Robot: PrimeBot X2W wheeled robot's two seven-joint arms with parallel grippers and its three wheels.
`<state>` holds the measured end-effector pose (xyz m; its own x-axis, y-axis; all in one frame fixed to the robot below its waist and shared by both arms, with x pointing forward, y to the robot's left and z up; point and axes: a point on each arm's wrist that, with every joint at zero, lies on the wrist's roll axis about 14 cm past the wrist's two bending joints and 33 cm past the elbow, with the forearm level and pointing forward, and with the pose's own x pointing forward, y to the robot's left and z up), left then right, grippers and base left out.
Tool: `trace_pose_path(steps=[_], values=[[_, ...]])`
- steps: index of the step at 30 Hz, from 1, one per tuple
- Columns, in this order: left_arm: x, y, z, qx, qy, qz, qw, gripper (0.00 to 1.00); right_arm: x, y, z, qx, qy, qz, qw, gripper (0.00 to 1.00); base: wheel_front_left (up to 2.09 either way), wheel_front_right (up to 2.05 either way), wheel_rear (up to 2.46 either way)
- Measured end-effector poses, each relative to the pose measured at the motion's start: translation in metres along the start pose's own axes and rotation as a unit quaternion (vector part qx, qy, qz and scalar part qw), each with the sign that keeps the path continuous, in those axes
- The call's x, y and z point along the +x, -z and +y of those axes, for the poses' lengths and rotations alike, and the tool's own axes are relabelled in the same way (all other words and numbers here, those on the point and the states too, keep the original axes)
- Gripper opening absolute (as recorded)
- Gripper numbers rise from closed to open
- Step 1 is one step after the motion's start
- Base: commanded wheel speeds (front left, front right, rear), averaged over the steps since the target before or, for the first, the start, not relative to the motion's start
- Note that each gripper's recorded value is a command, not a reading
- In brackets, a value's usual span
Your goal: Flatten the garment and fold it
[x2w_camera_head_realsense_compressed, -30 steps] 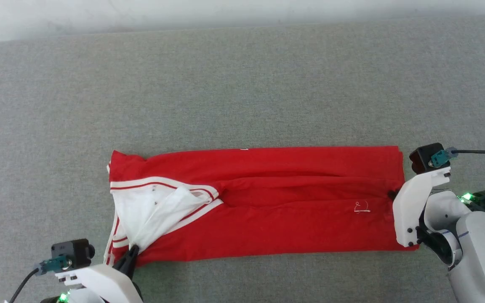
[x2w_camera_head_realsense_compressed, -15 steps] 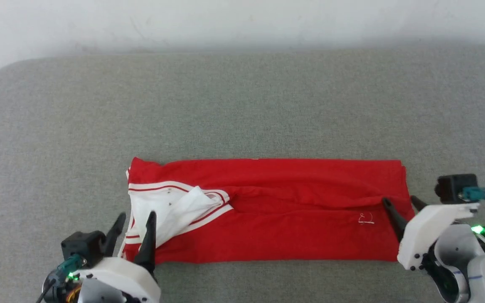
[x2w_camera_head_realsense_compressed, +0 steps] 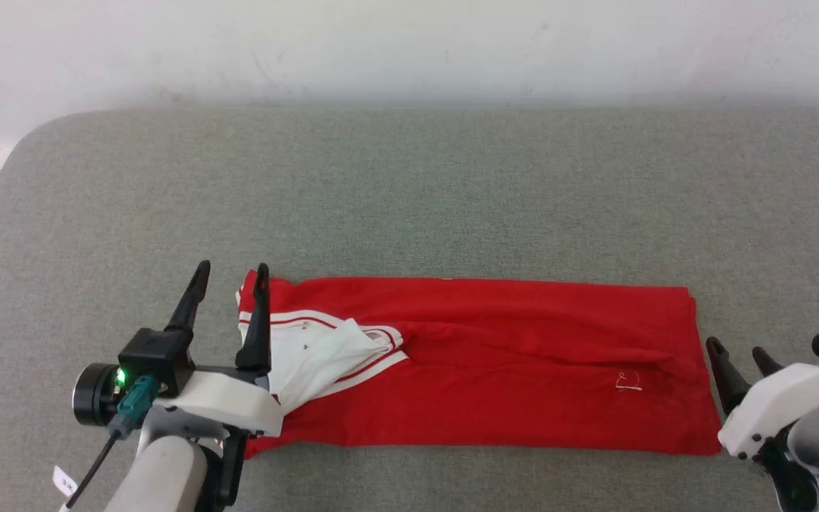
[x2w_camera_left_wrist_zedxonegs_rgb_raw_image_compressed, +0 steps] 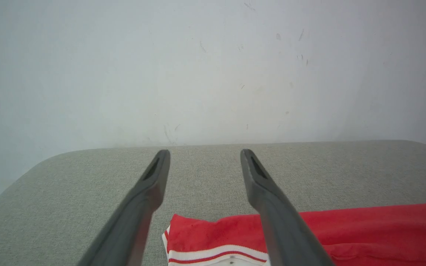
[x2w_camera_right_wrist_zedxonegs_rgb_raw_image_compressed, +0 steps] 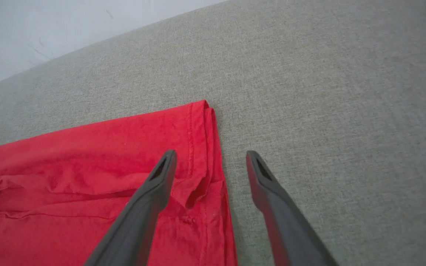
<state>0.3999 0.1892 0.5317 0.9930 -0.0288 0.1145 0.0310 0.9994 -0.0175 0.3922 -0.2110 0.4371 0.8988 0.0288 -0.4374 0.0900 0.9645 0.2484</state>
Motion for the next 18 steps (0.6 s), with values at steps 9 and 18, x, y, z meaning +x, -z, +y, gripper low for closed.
trace_pose_path(steps=[9,18], values=[[0.005,-0.002,0.004,-0.018,-0.019,-0.007,1.000,1.00,0.019,0.046,-0.003,0.015,0.014,0.139,0.990,1.00,0.00,0.00,0.00],[0.006,-0.003,0.011,-0.021,-0.035,-0.010,0.999,1.00,0.027,0.064,0.013,-0.013,-0.002,0.226,0.974,0.45,0.00,0.00,0.00]])
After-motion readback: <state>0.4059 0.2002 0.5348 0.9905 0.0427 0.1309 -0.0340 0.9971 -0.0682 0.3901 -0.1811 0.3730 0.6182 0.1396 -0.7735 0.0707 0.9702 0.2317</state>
